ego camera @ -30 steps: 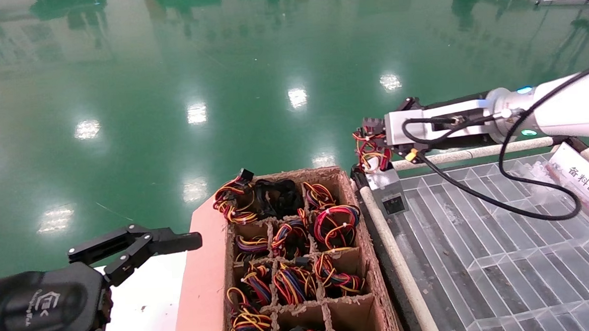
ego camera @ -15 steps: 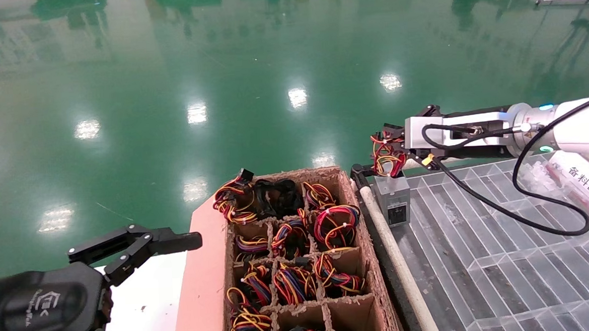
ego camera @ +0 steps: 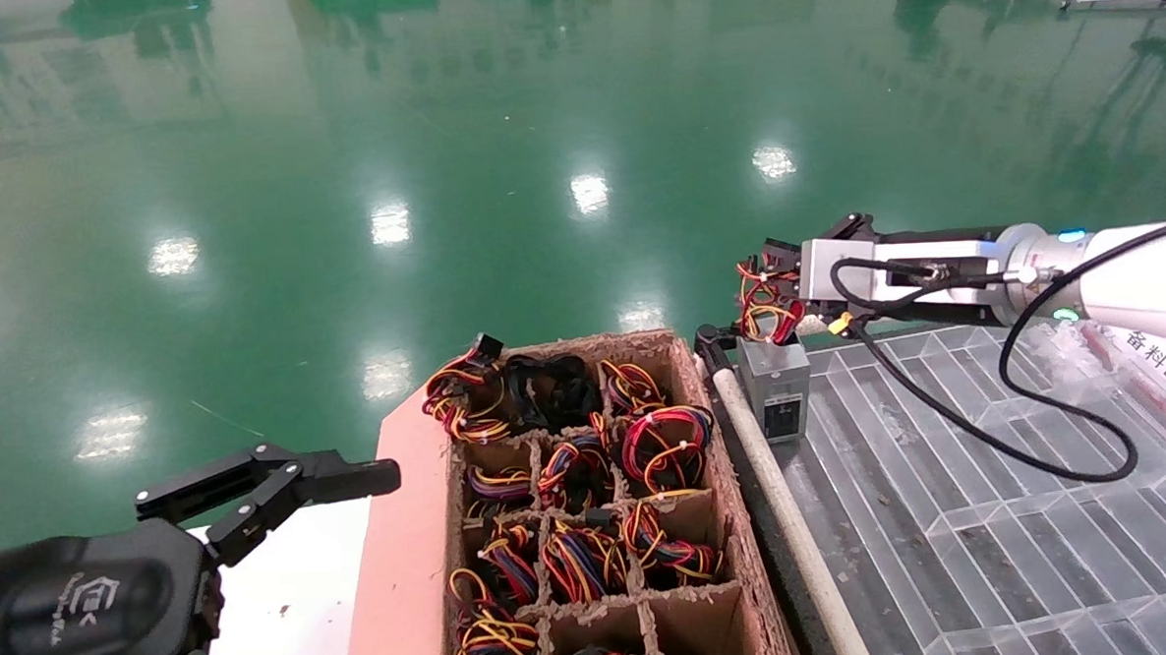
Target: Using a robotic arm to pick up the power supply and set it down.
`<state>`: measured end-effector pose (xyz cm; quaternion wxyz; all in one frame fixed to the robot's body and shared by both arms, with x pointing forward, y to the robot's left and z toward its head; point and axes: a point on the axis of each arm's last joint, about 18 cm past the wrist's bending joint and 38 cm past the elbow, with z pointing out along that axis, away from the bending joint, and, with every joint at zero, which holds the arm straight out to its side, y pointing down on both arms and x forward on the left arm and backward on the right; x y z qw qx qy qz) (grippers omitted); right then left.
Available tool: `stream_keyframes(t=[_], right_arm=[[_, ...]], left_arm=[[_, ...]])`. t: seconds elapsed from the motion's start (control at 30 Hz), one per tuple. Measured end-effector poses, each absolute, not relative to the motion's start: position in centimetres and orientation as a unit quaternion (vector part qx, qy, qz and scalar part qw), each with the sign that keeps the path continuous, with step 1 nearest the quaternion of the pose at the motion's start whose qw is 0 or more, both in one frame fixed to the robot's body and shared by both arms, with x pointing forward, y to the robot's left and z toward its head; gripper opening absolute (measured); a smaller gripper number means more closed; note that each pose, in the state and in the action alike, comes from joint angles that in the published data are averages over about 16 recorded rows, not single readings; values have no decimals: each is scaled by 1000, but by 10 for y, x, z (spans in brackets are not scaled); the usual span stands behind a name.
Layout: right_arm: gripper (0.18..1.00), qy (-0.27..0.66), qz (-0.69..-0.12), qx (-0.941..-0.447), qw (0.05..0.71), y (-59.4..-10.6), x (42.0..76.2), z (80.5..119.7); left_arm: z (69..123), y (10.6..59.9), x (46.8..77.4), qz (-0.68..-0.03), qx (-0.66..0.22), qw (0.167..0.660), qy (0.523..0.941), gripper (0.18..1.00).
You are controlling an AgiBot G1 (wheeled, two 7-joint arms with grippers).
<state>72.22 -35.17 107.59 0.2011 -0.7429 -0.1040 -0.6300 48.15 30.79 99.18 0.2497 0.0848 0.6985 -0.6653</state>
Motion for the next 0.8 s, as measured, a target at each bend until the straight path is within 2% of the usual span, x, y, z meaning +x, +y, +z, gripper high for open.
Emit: stream_keyframes(t=[0.47, 0.8], right_arm=[[230, -84, -630, -741, 215, -358, 725, 1062], [321, -85, -630, -742, 214, -358, 725, 1063]], left_arm=[[992, 308, 481, -665, 85, 250, 698, 1001], [992, 308, 481, -665, 85, 250, 698, 1001]])
